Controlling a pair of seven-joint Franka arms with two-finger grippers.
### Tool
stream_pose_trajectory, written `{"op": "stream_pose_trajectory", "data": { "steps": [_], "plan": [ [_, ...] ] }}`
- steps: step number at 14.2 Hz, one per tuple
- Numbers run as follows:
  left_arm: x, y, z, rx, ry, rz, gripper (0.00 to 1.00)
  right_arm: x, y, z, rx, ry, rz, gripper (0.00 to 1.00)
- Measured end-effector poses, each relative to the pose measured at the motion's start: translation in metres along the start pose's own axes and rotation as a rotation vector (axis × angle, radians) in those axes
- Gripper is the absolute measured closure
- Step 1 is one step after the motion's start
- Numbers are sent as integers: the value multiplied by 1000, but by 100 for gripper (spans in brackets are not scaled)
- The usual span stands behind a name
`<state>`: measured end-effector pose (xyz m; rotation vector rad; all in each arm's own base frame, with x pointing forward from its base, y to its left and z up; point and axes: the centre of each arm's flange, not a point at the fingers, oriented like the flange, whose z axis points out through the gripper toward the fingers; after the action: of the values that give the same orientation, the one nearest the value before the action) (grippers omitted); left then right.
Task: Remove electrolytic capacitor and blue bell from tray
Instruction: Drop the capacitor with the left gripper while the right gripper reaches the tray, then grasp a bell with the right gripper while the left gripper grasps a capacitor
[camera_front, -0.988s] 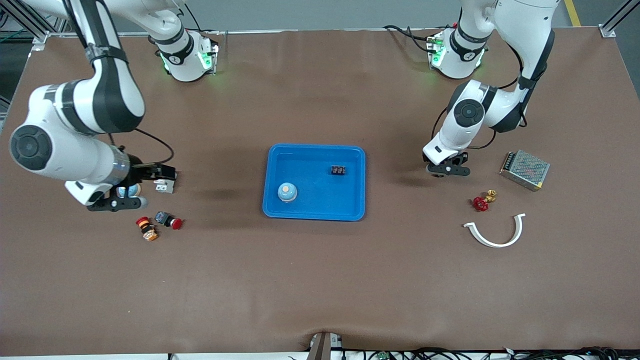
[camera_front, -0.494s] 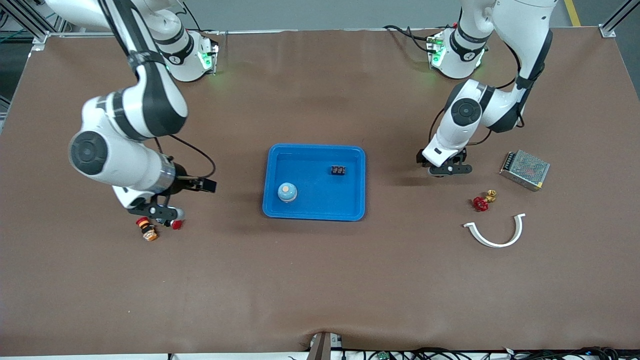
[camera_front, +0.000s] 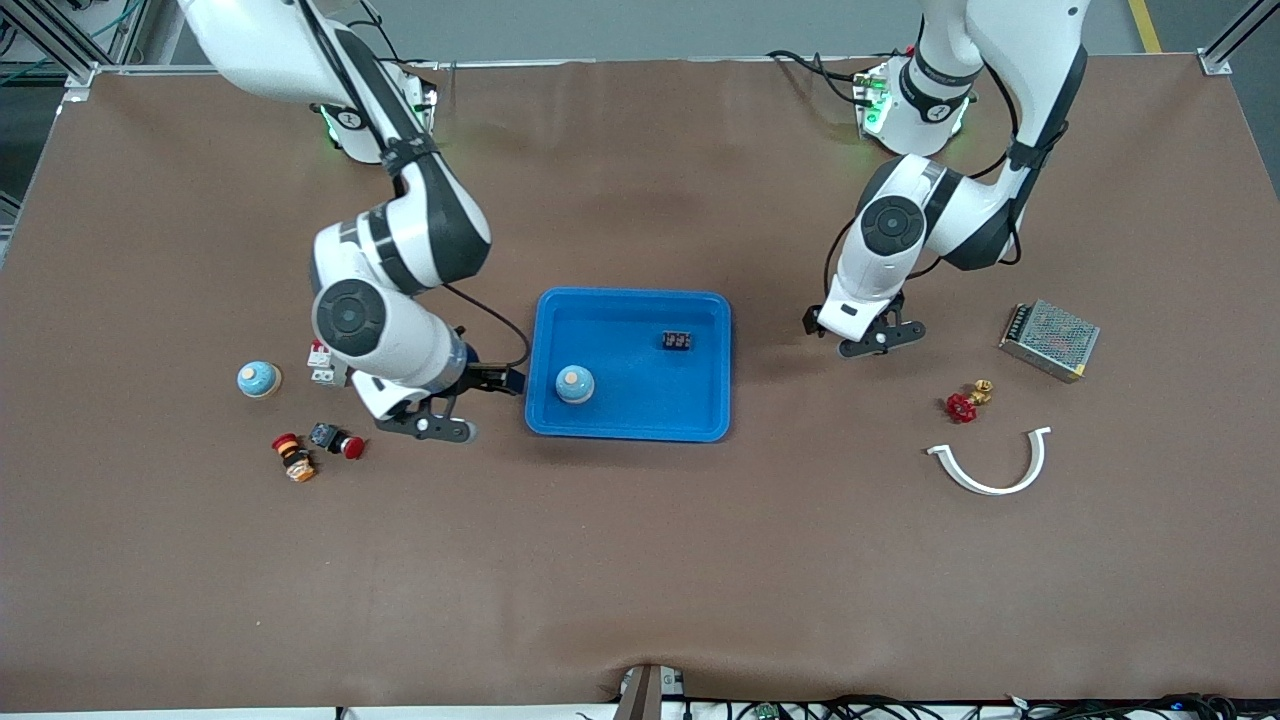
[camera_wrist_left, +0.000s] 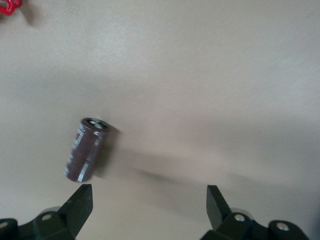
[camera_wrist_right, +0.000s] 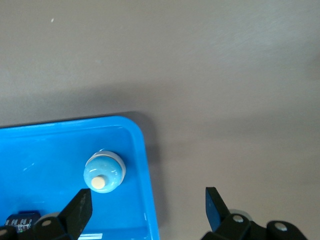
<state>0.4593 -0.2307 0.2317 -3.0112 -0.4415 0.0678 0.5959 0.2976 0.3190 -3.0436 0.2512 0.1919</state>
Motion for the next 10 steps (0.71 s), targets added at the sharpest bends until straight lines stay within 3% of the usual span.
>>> {"op": "stream_pose_trajectory", "data": {
  "steps": [5, 10],
  "plan": [
    [-6, 38, -26, -85, -23, -384, 0, -15, -40, 39, 10, 43, 46, 0],
    [-25, 67, -35, -145, -24, -688, 0, -28, -60, 81, -14, 34, 38, 0]
  ]
}}
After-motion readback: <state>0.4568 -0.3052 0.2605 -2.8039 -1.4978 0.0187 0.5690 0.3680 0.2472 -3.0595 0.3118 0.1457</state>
